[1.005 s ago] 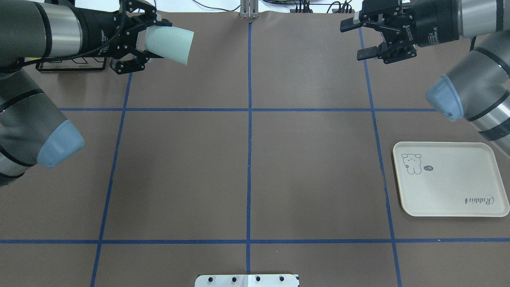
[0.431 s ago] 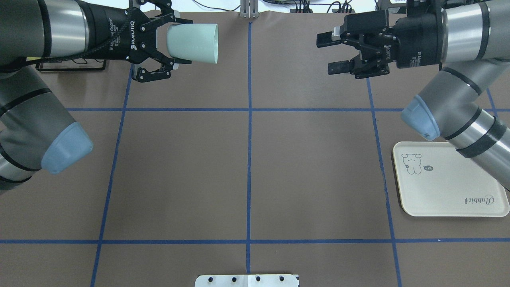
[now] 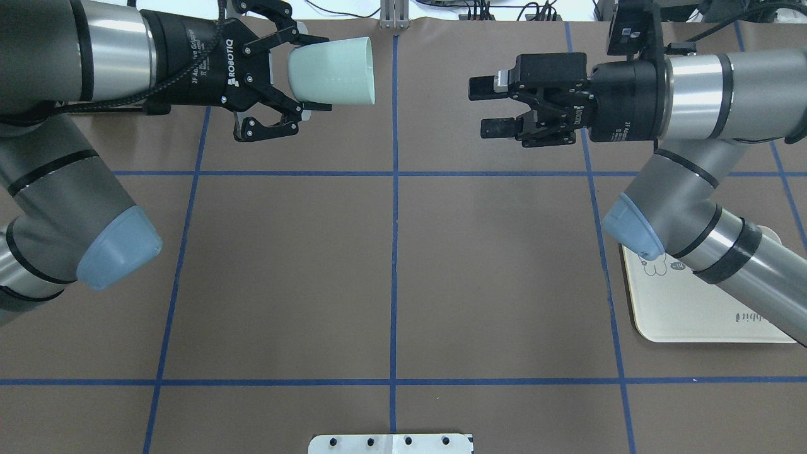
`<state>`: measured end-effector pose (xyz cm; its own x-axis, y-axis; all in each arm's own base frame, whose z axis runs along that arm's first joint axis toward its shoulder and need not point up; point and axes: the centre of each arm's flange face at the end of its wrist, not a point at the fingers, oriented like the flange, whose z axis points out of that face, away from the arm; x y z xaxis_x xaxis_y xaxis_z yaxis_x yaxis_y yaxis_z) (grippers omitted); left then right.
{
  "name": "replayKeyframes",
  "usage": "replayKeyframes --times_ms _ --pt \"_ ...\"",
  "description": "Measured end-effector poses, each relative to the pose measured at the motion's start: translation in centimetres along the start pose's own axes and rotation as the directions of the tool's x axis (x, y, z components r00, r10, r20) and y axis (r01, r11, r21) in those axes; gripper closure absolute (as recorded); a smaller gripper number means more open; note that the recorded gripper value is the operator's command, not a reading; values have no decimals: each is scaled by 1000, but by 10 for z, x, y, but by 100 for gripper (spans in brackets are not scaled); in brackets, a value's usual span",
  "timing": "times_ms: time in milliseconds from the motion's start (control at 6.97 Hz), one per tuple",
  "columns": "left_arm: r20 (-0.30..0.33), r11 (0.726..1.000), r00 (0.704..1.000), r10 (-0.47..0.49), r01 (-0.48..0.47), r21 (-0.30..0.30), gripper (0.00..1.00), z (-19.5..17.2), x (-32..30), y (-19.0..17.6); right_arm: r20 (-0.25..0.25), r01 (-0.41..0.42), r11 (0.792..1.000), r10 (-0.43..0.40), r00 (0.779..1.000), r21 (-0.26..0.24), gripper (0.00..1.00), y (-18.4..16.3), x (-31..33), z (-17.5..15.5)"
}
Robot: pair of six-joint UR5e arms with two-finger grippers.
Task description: Left arm grabs green cup and hands to right arm on tray
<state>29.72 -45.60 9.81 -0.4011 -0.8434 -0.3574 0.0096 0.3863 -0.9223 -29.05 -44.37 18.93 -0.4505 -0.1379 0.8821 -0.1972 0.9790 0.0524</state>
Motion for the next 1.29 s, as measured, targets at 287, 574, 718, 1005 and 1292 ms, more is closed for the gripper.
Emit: replayKeyframes --times_ms 287,574,718,1005,1292 --pt "3 997 997 -77 77 -27 79 4 -1 15 21 19 1000 -19 1000 5 12 14 6 17" --pt "16 991 992 -122 122 -49 79 11 -5 28 27 51 999 -52 998 7 15 22 10 25" --pt "21 990 992 -127 128 -55 79 14 -8 32 29 57 998 -57 998 7 15 23 10 27" --pt "34 989 991 -132 134 -58 79 20 -14 34 33 64 998 -64 997 7 18 23 8 30" --pt "47 989 990 -133 136 -61 79 25 -19 36 31 64 998 -64 997 9 18 22 9 30"
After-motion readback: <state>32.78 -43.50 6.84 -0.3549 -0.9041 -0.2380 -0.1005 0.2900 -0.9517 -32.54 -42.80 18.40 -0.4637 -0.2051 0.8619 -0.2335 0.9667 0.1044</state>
